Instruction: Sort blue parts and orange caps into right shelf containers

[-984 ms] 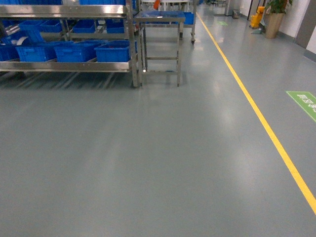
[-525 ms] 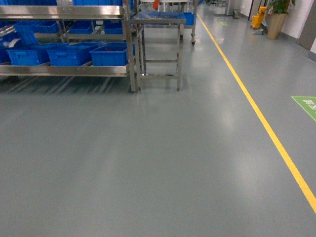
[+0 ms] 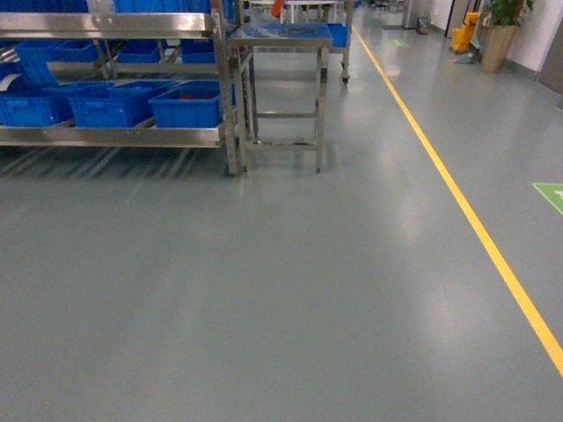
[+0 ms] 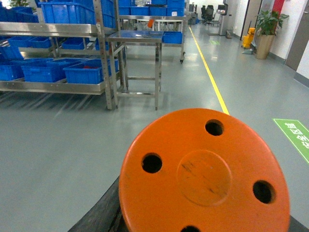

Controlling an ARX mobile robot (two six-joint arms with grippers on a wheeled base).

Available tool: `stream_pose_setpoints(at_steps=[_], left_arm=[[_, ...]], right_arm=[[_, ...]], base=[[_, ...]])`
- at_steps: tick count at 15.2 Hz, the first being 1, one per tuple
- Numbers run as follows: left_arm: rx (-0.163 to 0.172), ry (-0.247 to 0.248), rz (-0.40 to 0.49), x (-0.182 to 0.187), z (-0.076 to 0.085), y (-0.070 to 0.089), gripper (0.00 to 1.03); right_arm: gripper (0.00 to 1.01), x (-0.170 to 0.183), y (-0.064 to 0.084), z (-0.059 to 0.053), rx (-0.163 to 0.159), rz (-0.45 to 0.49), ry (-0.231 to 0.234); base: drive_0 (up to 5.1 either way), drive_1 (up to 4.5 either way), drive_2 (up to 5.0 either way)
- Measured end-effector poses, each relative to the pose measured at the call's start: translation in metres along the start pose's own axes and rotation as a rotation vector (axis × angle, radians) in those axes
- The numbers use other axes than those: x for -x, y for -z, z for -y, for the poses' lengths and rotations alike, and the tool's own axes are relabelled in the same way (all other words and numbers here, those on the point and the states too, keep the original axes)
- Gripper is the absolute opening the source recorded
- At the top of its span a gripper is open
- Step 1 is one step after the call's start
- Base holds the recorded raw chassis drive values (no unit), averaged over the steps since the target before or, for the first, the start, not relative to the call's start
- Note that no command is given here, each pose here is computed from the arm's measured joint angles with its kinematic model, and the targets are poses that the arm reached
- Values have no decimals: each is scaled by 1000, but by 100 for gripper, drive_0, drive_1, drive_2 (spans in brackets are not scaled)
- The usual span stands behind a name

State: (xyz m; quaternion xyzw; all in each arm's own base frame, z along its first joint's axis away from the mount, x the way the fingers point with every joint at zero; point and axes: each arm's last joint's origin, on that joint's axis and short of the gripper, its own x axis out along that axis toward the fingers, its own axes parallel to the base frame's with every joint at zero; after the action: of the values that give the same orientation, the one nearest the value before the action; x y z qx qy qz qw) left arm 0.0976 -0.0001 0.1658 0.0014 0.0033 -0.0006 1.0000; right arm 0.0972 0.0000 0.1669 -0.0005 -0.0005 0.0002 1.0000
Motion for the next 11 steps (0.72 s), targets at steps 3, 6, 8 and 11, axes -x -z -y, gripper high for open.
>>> stream_pose_setpoints(at_steps=[3, 6, 8, 11], left_arm=[[0, 0, 3, 0, 0, 0, 41], [0, -1, 2, 0, 0, 0, 41], [0, 1, 6, 0, 0, -1, 41], [0, 0, 3, 0, 0, 0, 41]], right_arm=[[43, 0, 0, 0, 0, 2, 0], [43, 0, 0, 0, 0, 1, 0], [43, 0, 0, 0, 0, 3, 0], [43, 0, 0, 0, 0, 4, 0]], base=[[2, 435, -431], [3, 436, -430], [-4, 429, -437], [6, 439, -427]])
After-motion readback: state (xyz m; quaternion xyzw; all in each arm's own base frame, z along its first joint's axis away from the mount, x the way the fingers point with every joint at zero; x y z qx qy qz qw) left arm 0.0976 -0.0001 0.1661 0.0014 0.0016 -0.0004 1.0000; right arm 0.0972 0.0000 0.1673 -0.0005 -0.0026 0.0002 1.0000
